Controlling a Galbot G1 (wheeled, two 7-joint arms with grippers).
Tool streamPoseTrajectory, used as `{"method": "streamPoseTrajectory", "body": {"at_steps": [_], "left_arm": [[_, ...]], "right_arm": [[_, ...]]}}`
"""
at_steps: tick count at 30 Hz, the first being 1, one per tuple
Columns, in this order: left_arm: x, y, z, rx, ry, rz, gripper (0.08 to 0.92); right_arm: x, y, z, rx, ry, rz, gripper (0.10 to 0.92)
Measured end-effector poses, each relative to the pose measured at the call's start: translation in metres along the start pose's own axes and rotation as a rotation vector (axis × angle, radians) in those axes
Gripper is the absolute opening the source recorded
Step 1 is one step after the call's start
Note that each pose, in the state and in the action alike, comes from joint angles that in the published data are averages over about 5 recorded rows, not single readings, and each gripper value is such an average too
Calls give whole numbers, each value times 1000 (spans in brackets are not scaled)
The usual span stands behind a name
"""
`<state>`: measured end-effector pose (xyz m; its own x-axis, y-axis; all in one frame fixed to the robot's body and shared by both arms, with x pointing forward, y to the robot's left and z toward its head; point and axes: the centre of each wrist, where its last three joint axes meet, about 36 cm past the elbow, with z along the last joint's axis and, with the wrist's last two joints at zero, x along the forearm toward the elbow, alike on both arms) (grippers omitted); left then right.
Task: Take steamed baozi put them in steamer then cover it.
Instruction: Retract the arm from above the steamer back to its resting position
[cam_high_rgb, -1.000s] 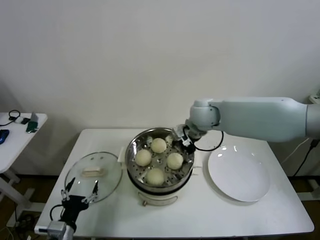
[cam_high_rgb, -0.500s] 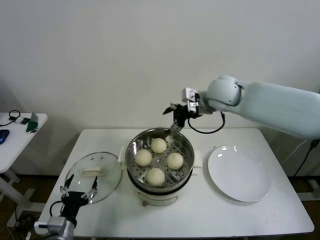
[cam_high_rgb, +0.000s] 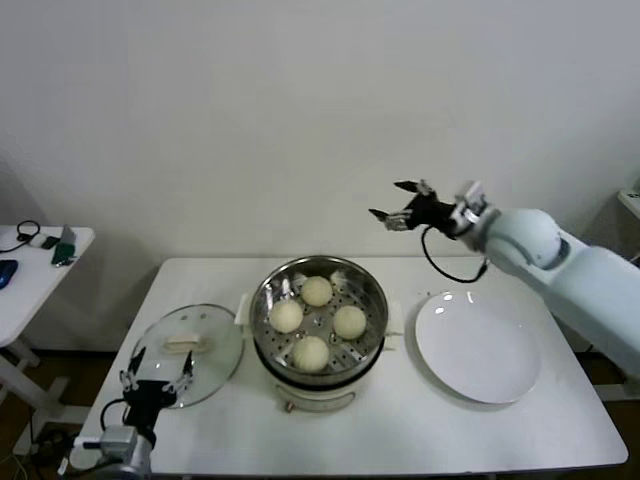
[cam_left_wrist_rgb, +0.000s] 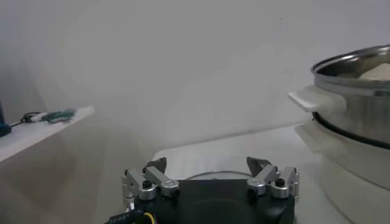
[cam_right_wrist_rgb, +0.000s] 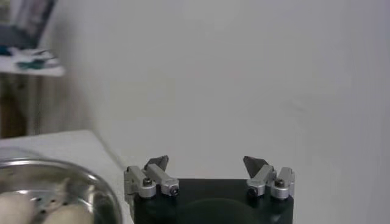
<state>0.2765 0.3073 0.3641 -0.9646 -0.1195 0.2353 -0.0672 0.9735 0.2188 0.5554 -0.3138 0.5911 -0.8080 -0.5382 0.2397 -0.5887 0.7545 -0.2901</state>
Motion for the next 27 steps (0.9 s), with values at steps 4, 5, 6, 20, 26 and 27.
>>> {"method": "streamPoseTrajectory", "body": {"at_steps": [4,5,6,20,26,27], "left_arm": [[-3,1,0,-5,-1,-20,823],[-3,1,0,-7,-2,-22,823],[-3,2,-1,-10,-4,-23,823],[-7,8,-5,-133,-40,-37,823],[-8,21,-3,-273,-63,-61,823],[-8,23,-2,-312,-70,-69,823]], "right_arm": [[26,3,34,-61,-45,90,823],[32,4,43,-74,-55,110,823],[38,6,51,-87,-66,130,823],[112,78,158,-257,-173,344,823],[134,128,196,-320,-181,416,823],[137,136,202,-331,-179,427,823]]}}
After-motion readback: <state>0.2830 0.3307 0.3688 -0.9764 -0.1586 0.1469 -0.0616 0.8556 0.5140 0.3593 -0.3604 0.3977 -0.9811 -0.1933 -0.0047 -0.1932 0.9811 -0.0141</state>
